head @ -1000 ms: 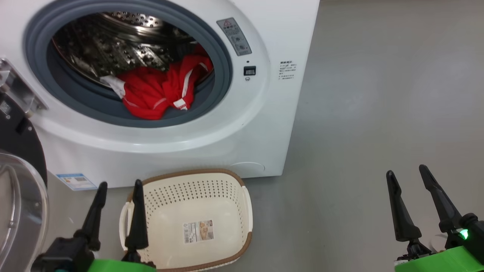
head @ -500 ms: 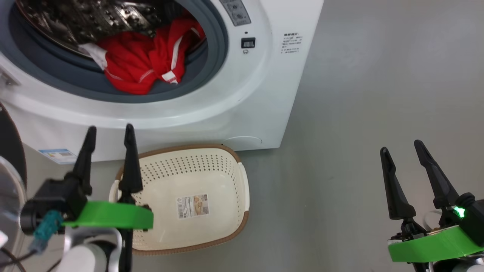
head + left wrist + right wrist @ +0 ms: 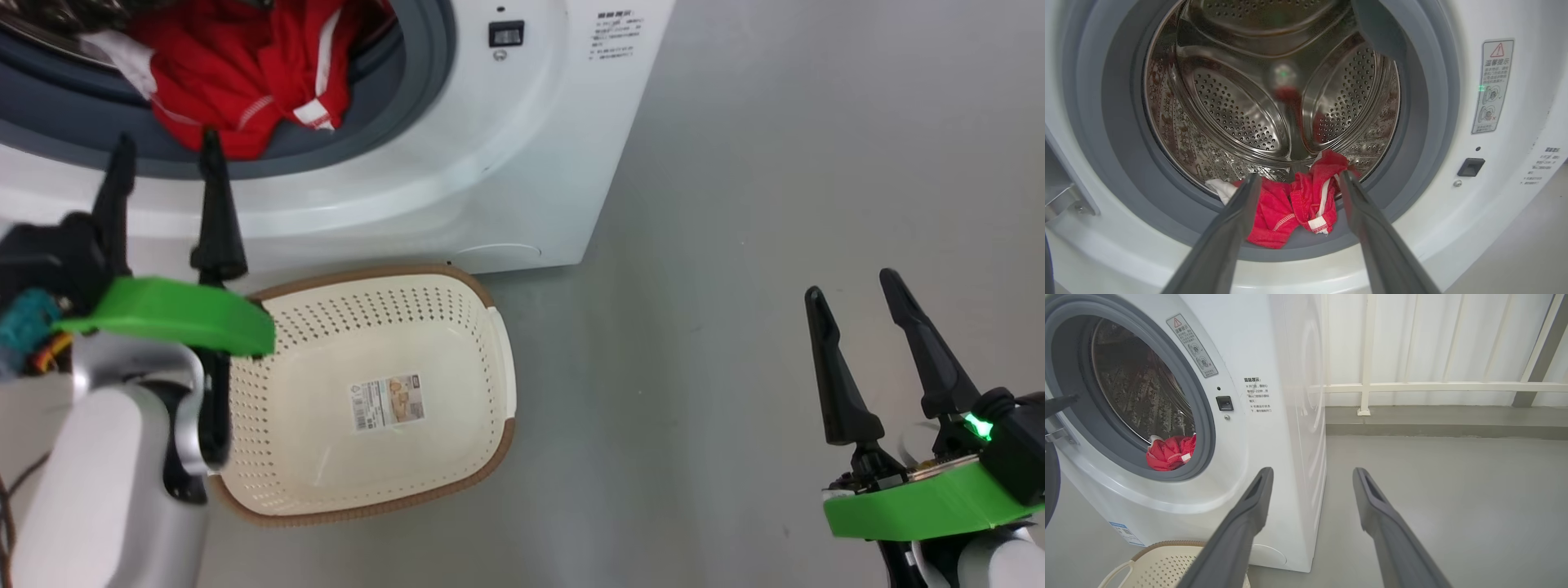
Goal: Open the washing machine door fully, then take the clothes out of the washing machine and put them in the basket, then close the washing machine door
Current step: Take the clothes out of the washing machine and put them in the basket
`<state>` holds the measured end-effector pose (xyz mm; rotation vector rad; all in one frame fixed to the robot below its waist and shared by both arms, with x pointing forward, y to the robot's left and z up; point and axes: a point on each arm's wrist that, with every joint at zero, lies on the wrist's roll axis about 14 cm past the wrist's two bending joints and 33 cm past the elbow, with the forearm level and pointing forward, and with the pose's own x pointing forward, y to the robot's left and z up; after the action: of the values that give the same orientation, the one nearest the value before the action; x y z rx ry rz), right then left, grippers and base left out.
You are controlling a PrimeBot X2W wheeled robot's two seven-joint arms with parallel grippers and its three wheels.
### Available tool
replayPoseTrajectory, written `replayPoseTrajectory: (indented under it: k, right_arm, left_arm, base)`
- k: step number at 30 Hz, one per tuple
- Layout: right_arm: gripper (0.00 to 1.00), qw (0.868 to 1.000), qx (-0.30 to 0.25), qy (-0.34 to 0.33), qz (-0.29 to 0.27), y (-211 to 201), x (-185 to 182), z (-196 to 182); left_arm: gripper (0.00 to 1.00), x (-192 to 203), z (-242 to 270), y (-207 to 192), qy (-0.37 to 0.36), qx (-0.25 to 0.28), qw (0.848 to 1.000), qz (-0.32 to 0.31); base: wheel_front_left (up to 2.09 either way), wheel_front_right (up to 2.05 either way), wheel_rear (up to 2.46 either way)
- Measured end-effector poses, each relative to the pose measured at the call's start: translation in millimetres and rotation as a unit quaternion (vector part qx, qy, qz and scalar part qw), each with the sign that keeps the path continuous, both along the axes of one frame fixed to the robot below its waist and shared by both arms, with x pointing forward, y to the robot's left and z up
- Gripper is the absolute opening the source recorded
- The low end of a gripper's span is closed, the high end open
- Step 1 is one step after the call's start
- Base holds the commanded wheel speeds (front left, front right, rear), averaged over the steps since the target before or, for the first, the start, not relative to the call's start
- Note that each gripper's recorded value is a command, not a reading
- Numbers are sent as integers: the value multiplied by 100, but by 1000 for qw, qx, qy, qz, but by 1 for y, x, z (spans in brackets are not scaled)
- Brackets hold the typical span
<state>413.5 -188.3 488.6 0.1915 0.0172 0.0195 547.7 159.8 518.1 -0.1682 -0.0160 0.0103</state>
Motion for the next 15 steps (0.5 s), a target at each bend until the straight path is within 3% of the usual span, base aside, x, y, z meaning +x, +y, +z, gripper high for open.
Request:
replayPoseTrajectory:
  k: [15]
  right_arm:
    - [100,1000,3,27,1,1,10,-23]
  left_arm:
    - [100,62,-24,-6,26,-12,1000,-5]
  base:
    - [0,0,0]
